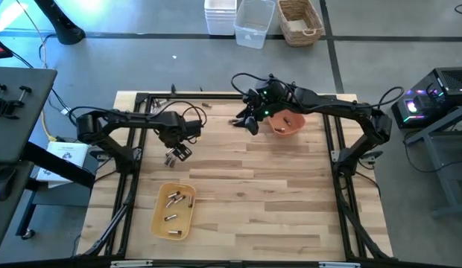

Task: Sort batteries
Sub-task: Put the silver battery into the yellow bin

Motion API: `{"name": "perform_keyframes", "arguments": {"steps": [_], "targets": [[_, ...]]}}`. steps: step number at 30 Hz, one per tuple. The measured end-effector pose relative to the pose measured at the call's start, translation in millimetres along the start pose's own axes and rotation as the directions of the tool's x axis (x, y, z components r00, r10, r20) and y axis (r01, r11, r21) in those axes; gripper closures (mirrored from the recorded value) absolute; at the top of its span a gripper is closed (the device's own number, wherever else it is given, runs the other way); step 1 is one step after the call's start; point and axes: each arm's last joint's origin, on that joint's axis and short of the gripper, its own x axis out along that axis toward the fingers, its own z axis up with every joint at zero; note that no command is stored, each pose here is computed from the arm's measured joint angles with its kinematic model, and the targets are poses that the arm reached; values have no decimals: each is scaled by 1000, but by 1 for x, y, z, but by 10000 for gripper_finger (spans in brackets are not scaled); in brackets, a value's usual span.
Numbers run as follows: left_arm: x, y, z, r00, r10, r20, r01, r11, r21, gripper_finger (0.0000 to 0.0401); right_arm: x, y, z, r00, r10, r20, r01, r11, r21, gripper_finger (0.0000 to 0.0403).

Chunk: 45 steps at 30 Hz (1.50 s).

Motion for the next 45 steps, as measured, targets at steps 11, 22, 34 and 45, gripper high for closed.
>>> {"name": "perform_keyframes", "arguments": {"steps": [11,22,34,45], "targets": [[38,9,-7,998,-60,-8,60,998,-3,179,0,0,0,1000,-3,-2,3,1000,3,185],[49,14,-9,995,-103,-6,103,995,-15,287,0,0,0,1000,-3,-1,3,1000,7,185],[5,15,4,962,-143,233,133,989,57,370,0,0,0,1000,-3,0,3,1000,3,185],[-86,-13,-60,775,-433,460,370,901,225,370,0,0,0,1000,-5,-4,5,1000,1,185]]}}
